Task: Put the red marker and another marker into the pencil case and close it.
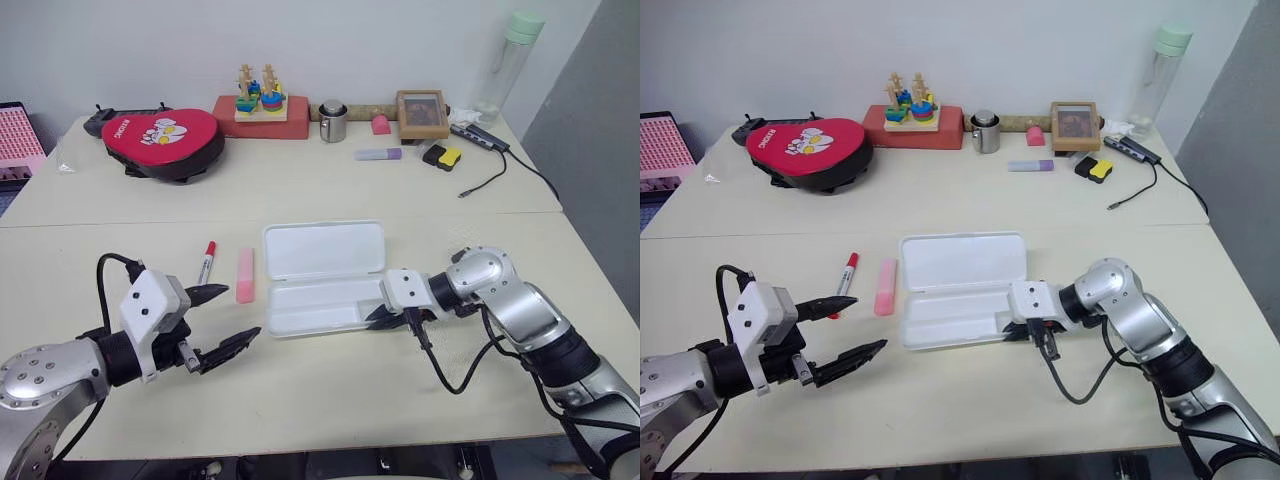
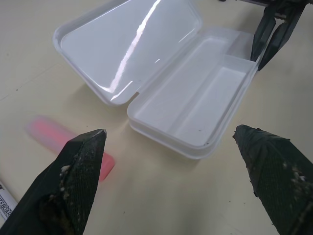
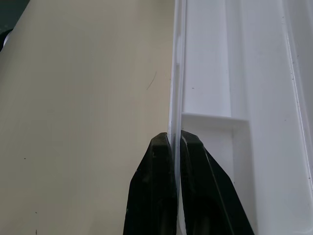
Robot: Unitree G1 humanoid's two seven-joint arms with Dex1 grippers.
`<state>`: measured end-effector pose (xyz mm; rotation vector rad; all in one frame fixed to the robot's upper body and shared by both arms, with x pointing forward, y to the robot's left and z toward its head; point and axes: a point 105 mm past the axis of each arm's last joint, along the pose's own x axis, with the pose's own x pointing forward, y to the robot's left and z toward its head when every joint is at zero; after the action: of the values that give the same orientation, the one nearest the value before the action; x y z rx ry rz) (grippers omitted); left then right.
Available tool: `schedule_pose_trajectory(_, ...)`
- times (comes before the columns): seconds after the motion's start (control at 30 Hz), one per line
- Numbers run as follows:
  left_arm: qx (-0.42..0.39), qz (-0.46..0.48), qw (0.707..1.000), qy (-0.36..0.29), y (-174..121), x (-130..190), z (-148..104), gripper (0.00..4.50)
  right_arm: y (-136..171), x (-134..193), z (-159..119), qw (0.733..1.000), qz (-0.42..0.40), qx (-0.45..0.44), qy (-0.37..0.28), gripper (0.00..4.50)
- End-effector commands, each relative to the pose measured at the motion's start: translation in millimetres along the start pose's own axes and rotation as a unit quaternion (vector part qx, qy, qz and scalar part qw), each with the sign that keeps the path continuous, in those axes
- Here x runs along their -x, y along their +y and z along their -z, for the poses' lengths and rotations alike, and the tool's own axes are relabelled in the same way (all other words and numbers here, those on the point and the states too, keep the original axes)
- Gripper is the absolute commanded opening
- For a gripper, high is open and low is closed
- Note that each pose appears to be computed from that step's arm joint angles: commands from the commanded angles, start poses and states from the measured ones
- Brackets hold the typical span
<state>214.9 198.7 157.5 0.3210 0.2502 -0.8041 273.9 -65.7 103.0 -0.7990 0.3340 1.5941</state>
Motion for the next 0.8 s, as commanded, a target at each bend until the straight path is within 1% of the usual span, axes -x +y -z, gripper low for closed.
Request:
schedule_pose_trajectory(0.03, -0.019, 0.006, 1.0, -0.005, -0.2, -0.8, -6.4, 4.5, -2.2, -1.0, -1.9, 1.0, 0.018, 0.01, 0.006, 0.03)
schedule_pose_trajectory(0.13, -0.021, 0.008, 1.0, -0.006, 0.6, -1.8, -7.7, 4.5, -4.2, -5.0, 8.2, 0.999, 0.027, 0.009, 0.021, 0.03)
schedule_pose_trajectory(0.17, -0.022, 0.007, 1.0, -0.005, 1.0, -1.9, -7.5, 4.5, -3.1, -5.2, 9.4, 0.999, 0.024, 0.009, 0.022, 0.27)
schedule_pose_trajectory(0.27, -0.022, 0.007, 1.0, -0.005, 1.3, -1.7, -7.4, 4.5, -0.1, -4.1, 10.9, 0.999, 0.017, 0.012, 0.025, 0.79)
schedule_pose_trajectory(0.33, -0.021, 0.006, 1.0, -0.004, 1.5, -1.2, -7.1, 4.5, -4.0, -2.1, 8.7, 0.999, 0.027, 0.011, 0.023, 1.31)
schedule_pose_trajectory(0.37, -0.022, 0.005, 1.0, -0.004, 1.6, -1.1, -6.9, 4.5, -5.3, -1.3, 7.8, 0.999, 0.03, 0.011, 0.022, 1.45)
schedule_pose_trajectory(0.53, -0.019, 0.003, 1.0, -0.002, 2.0, -0.3, -5.9, 4.5, -4.0, 9.0, 2.5, 1.0, 0.014, 0.011, 0.021, 2.73)
schedule_pose_trajectory(0.73, -0.009, -0.025, 1.0, 0.001, 8.0, 5.1, -2.0, 4.5, 0.2, 31.3, -14.7, 1.0, -0.007, -0.003, -0.006, 2.73)
schedule_pose_trajectory(0.8, 0.0, -0.054, 0.999, -0.005, 14.7, 7.9, -0.9, 4.5, -2.7, 38.5, -18.3, 1.0, -0.001, -0.006, -0.012, 2.73)
